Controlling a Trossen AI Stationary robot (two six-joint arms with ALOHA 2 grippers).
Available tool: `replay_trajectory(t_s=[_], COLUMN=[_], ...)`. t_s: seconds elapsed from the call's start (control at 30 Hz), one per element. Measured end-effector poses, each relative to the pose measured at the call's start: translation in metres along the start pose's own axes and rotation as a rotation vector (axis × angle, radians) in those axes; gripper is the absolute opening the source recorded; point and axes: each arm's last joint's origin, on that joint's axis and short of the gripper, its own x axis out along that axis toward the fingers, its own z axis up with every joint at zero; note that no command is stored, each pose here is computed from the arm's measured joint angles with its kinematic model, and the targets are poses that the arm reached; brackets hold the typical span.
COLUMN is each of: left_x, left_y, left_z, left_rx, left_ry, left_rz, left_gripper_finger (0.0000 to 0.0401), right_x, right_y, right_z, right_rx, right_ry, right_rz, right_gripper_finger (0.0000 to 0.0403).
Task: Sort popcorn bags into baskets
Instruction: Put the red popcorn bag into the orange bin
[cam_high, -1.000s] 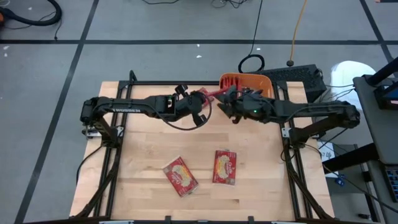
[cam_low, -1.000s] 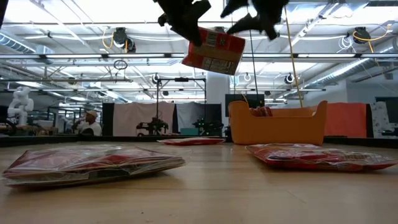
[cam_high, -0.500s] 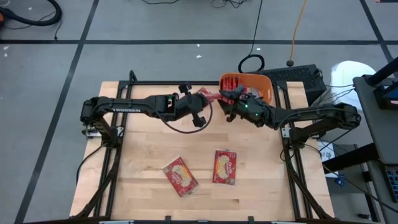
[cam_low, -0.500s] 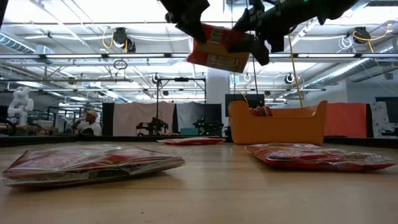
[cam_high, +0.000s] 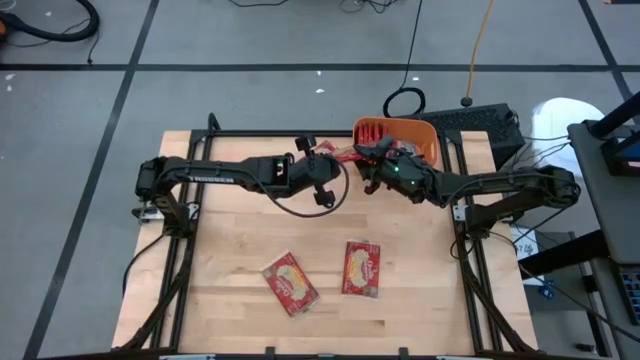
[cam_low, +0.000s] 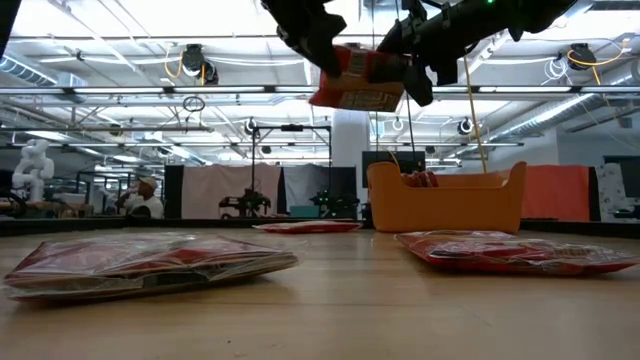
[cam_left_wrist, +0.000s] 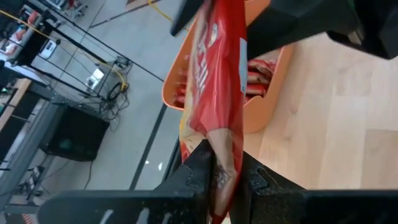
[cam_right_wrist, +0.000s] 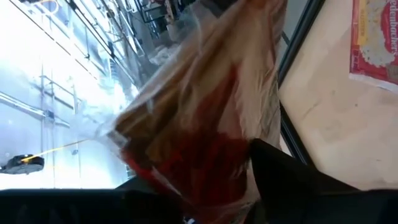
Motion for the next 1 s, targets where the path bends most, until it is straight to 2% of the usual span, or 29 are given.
replay_trajectory(t_s=[0.23,0.6,0.77,1.0], left_x=[0.005,0.018,0.016,0.011], left_y=[0.006,0.025,0.023,0.014], left_z=[-0.003,-0.009,-0.009,-0.005], left_rx=[-0.016,-0.018,0.059,0.076], left_ry=[0.021,0.064,0.063,0.038], left_rz=[0.03,0.09,0.084,0.069], left_gripper_finger=[0.0031,0.0031,0.0031,0.0031], right_x=[0.0,0.0,0.002,0.004], right_y=[0.001,0.001,0.002,0.003], right_z=[0.0,0.0,0.004,0.007], right_rx=[-0.011,-0.012,-0.016,-0.006], right_ry=[-0.008,-0.01,-0.03,-0.043], right_rz=[0.013,0.014,0.011,0.015], right_gripper_finger=[0.0175,0.0173,0.0173,0.0172])
